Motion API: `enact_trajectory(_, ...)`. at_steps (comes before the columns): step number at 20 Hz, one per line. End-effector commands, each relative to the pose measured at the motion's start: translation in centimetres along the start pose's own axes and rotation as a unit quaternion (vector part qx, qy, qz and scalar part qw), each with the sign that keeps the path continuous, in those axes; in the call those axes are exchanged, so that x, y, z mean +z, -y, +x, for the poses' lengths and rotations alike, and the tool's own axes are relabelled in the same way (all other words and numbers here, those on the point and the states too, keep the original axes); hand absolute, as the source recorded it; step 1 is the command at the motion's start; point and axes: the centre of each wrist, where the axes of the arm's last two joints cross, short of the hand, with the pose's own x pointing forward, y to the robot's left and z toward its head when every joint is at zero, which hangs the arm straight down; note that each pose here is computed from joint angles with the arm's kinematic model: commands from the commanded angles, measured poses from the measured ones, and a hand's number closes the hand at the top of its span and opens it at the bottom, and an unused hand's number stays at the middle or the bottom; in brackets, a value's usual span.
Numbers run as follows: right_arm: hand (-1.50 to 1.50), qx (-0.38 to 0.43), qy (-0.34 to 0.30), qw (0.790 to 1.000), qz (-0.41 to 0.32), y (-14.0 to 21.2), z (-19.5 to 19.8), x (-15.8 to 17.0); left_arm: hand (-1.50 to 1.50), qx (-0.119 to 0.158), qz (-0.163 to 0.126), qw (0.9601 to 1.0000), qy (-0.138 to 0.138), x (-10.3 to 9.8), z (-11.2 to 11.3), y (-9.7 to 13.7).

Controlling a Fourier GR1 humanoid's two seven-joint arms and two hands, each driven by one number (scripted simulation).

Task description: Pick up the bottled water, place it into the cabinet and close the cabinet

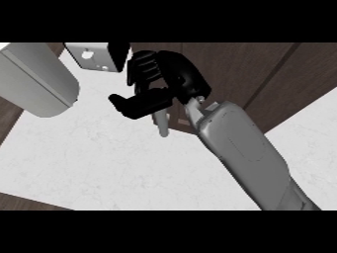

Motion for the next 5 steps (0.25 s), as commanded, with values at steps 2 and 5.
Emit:
enact_trajectory(2, -1.5, -0.066, 0.032, 0.992, -0.103, 2.74, 2.12, -2.22, -1.5, 0.009, 0.003, 0.9999, 0.004, 0.23, -0.17, 0.16)
enact_trajectory(5, -1.5, -0.066, 0.025, 0.993, -0.1, 2.65, 1.83, -2.66, -1.5, 0.002, 0.008, 0.9999, 0.007, 0.41, 0.23, -0.48)
